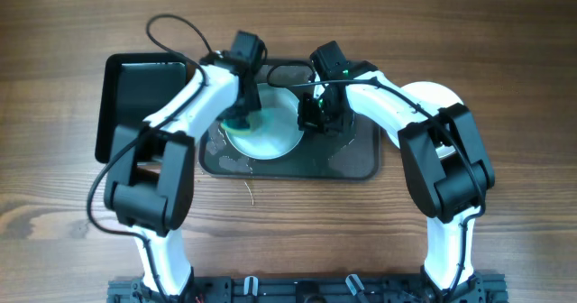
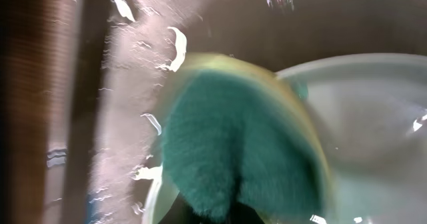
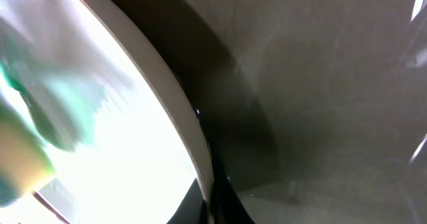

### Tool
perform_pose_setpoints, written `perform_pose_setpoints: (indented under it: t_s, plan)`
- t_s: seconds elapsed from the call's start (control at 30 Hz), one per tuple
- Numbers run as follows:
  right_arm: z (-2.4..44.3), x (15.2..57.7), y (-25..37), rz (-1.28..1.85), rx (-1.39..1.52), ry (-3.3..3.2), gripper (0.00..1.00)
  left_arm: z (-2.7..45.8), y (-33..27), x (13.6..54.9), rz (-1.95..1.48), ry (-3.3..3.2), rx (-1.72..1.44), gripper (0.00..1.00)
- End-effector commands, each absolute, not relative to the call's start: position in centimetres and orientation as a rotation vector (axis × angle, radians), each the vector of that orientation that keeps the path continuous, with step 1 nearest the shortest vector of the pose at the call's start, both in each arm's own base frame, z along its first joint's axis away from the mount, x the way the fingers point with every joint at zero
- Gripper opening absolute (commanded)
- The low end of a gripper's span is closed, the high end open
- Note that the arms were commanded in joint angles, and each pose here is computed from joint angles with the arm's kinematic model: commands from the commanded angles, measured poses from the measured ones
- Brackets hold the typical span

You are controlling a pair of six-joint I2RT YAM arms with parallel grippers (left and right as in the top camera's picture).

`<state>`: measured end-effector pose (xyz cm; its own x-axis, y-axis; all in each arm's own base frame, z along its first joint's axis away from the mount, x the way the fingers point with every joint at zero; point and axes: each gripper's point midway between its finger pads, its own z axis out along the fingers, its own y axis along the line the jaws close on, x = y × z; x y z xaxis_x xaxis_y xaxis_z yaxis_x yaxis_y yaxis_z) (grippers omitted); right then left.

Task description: Clean dirty plates on tray and stack at the side

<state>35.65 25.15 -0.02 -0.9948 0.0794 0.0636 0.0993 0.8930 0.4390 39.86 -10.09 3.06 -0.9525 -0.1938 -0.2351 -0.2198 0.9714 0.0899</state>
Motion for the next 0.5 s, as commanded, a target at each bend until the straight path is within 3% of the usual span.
perform_pose_setpoints:
  t_s: [0.0,0.27,0.47]
  plan:
    - [-3.1,33.9,23.7,-0.57,-0.155,-2.975,0.04,11.8,-7.1,43.0,0.155,2.687,-0.448,0.04]
    - [-1.2,34.9,24.4,-0.648,0.048,-3.024,0.04,12.8,-5.1,39.7,0.231,2.782,-0.464,0.04]
    - [4.3,36.9,21.2,-0.334,0.125,-3.294,0.04,12.5,-5.8,39.2,0.191,2.828,-0.411,0.04]
